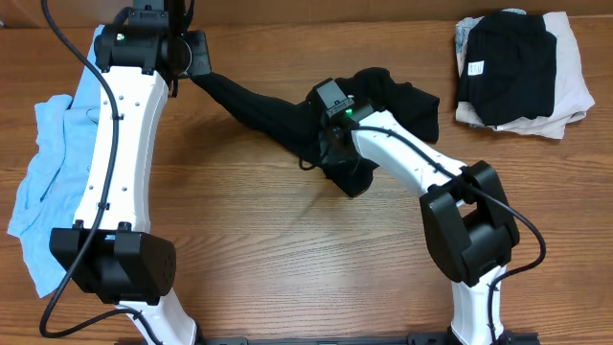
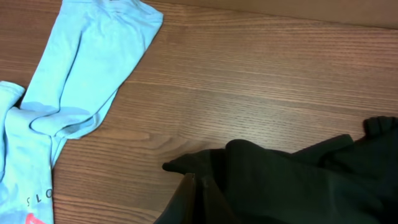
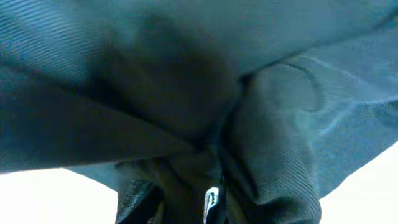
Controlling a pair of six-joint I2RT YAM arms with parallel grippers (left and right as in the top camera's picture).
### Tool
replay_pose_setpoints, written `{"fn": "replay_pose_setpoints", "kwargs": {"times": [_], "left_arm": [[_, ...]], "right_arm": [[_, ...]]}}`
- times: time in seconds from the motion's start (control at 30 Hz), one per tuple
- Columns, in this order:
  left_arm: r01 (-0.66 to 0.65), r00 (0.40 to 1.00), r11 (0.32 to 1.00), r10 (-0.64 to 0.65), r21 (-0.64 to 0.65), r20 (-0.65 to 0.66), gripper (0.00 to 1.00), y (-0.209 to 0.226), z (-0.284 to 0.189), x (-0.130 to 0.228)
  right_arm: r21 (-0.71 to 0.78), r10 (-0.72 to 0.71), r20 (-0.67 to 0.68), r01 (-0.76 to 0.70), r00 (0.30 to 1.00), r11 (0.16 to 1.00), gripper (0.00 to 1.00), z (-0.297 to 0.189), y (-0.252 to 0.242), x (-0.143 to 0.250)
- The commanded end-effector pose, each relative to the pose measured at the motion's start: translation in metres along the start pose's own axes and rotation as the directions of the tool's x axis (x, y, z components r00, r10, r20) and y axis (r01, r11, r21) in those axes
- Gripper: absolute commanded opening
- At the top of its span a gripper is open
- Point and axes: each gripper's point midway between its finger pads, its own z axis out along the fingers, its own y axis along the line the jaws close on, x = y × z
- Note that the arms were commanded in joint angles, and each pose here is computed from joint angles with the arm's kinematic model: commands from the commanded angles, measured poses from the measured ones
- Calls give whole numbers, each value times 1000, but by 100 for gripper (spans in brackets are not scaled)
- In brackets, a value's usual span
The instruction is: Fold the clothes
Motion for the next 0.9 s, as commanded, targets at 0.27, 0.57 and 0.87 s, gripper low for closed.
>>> {"fn": "replay_pose_setpoints", "kwargs": {"times": [0.27,0.57,0.87], "left_arm": [[-2,994,997,9,-71,108,4,20,-38,-28],[54,962,998,-40,-43,270,4,39,-120,-56],[23,980,996,-39,82,194,4,9,-95,-47]], "right_arm": [[-52,228,267,-222,936,974,12,-182,-109,-73],[-252,310,447,-215,839,944,4,-315,-179,-88],[-405,145,239,-37,960,913,43,-247,-96,-75]]}}
